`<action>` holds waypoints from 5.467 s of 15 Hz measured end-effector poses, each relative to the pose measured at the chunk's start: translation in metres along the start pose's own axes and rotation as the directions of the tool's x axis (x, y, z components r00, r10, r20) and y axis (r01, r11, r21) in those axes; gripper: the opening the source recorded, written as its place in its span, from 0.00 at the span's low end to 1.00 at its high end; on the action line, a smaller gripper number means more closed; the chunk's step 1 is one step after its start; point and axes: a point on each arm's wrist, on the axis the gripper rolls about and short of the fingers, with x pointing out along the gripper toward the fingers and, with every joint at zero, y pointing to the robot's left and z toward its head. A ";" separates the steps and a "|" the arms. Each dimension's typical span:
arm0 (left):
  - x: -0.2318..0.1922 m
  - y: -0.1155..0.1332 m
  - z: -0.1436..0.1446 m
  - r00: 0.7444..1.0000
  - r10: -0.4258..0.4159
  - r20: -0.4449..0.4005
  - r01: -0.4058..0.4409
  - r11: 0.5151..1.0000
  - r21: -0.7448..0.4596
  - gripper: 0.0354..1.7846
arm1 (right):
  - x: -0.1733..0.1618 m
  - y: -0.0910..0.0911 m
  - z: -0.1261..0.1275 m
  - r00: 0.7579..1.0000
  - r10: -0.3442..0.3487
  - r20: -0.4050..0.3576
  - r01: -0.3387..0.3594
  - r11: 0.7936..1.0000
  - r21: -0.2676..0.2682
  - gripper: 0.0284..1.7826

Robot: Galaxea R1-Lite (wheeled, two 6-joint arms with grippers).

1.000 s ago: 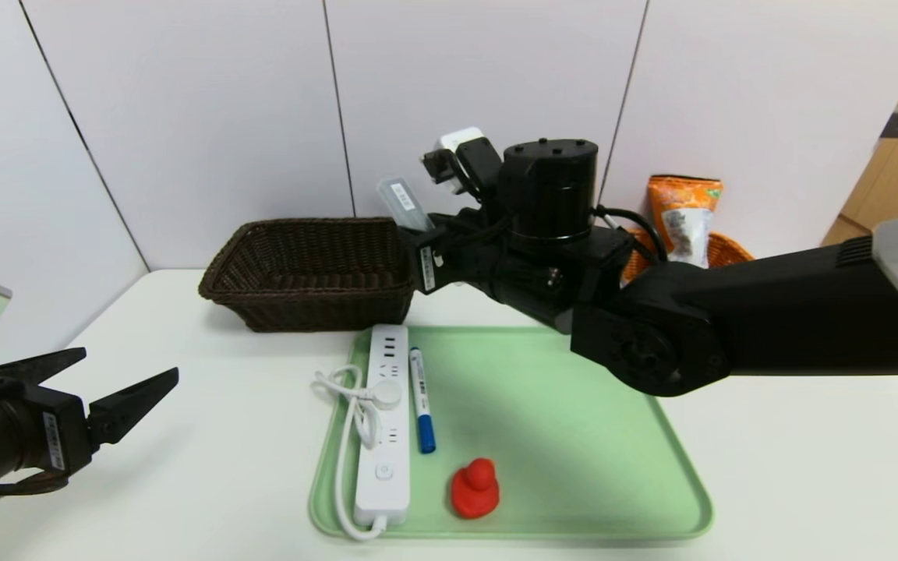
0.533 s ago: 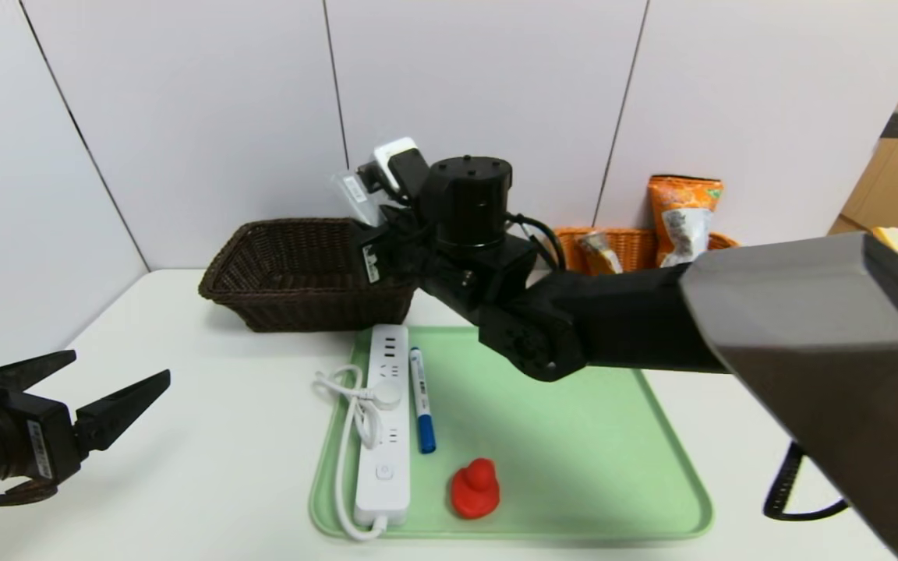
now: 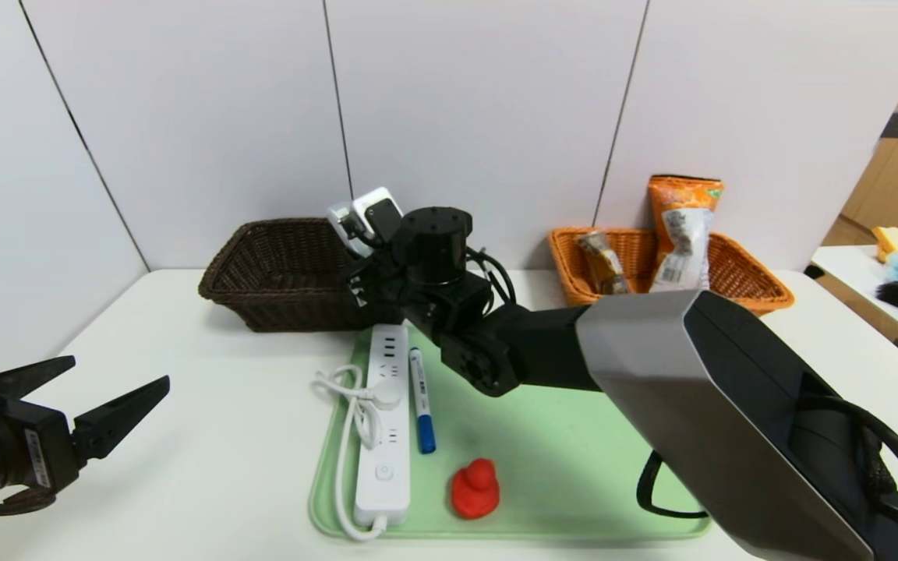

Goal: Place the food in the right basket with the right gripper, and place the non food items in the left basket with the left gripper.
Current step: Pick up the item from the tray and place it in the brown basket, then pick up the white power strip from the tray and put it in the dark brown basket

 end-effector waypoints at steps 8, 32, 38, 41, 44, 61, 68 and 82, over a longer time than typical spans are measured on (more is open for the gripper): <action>0.000 0.000 -0.002 1.000 -0.001 -0.007 0.001 1.000 -0.001 0.94 | 0.004 -0.005 -0.007 0.999 -0.020 0.036 0.020 1.000 0.003 0.30; -0.001 -0.001 0.005 1.000 -0.016 0.024 0.015 1.000 0.006 0.94 | -0.129 -0.158 0.058 0.924 -0.368 -0.108 0.355 0.927 -0.118 0.91; 0.006 -0.001 0.012 0.997 -0.068 0.024 0.068 0.998 0.010 0.94 | -0.277 -0.206 0.073 0.810 -0.568 -0.144 0.564 0.823 -0.072 0.93; 0.012 -0.004 0.014 0.992 -0.125 0.014 0.124 0.992 0.011 0.94 | -0.336 -0.202 0.058 0.751 -0.632 -0.190 0.637 0.770 -0.041 0.94; 0.021 -0.014 0.020 0.980 -0.199 0.006 0.199 0.980 0.024 0.94 | -0.372 -0.187 0.039 0.723 -0.649 -0.238 0.667 0.745 -0.007 0.95; 0.135 -0.060 0.035 0.856 -0.399 -0.330 0.518 0.671 0.531 0.94 | -0.398 -0.169 0.018 0.716 -0.638 -0.283 0.663 0.749 -0.013 0.95; 0.128 -0.072 0.026 0.834 -0.417 -0.360 0.465 0.181 0.867 0.94 | -0.399 -0.168 0.015 0.720 -0.628 -0.294 0.655 0.756 -0.010 0.95; 0.161 -0.092 -0.006 0.818 -0.393 -0.420 0.506 0.146 0.850 0.94 | -0.396 -0.169 0.020 0.753 -0.599 -0.272 0.624 0.781 0.008 0.95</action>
